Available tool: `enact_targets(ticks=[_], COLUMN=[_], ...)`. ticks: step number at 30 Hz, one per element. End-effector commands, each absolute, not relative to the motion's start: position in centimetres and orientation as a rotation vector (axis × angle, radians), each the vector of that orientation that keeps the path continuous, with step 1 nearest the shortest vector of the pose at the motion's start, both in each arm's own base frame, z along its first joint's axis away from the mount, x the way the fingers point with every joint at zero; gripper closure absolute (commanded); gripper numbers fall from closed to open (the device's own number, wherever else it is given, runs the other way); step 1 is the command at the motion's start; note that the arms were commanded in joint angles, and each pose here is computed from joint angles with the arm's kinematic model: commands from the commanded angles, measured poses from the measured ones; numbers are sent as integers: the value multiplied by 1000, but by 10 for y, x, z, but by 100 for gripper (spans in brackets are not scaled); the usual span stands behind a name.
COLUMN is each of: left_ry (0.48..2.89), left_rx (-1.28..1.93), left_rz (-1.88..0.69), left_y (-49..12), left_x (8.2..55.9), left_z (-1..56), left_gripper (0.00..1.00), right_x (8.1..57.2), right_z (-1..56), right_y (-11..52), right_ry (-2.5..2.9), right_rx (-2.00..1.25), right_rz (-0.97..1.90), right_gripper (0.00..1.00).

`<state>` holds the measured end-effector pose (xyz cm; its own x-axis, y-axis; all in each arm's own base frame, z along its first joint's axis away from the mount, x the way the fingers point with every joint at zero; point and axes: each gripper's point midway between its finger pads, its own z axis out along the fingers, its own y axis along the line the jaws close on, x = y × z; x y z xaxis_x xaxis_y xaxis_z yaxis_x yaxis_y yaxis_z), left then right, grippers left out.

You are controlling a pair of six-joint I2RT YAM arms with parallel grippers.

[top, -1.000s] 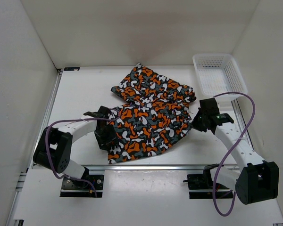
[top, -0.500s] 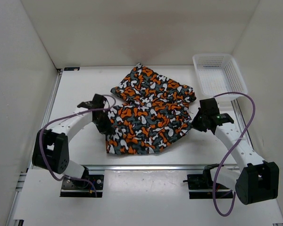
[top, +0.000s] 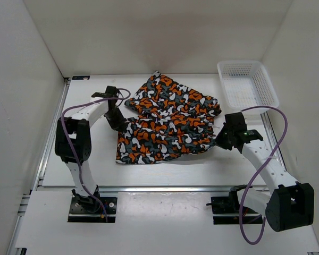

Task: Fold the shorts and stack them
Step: Flatten the shorts out

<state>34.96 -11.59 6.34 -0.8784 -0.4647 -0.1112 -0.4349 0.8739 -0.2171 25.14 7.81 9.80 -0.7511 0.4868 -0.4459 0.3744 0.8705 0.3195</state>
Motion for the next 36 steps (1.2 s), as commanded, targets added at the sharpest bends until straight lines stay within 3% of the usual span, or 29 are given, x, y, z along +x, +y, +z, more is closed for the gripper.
enact_targets(ticks=[1,5,8,10,13,17,19,20,21,22,25,36], left_ry=[2833,2859,2828,2781,2739,2739,2815,2854,2862,2859,2891,2847], left_rx=[-646,-607,-609,-625,-655,-677,-716,-719,-748,-764,-769,-832], left_rz=[-268,-249,-193,-157,-163,-227,-318,-333,-357,-373,-384,-280], left_y=[-111,-104,-94,-86,-80,-89,-102,-105,-109,-110,-113,-115], left_x=[351,342,332,326,302,255,227,208,201,198,188,225], left_z=[92,95,111,123,144,142,115,100,94,89,72,58], left_gripper=[90,64,18,0,0,23,24,20,6,1,0,0], right_x=[258,256,258,258,257,257,257,257,257,255,255,250], right_z=[106,103,104,104,104,104,104,104,104,98,98,93], right_y=[80,80,82,82,83,83,83,83,83,83,83,81], right_ry=[2459,2468,2472,2472,2476,2478,2478,2478,2478,2495,2495,2507], right_rx=[633,635,632,632,629,617,617,617,617,621,621,612], right_rz=[323,318,331,331,342,338,338,338,338,329,329,320], right_gripper=[100,100,100,100,100,100,100,100,100,100,100,100])
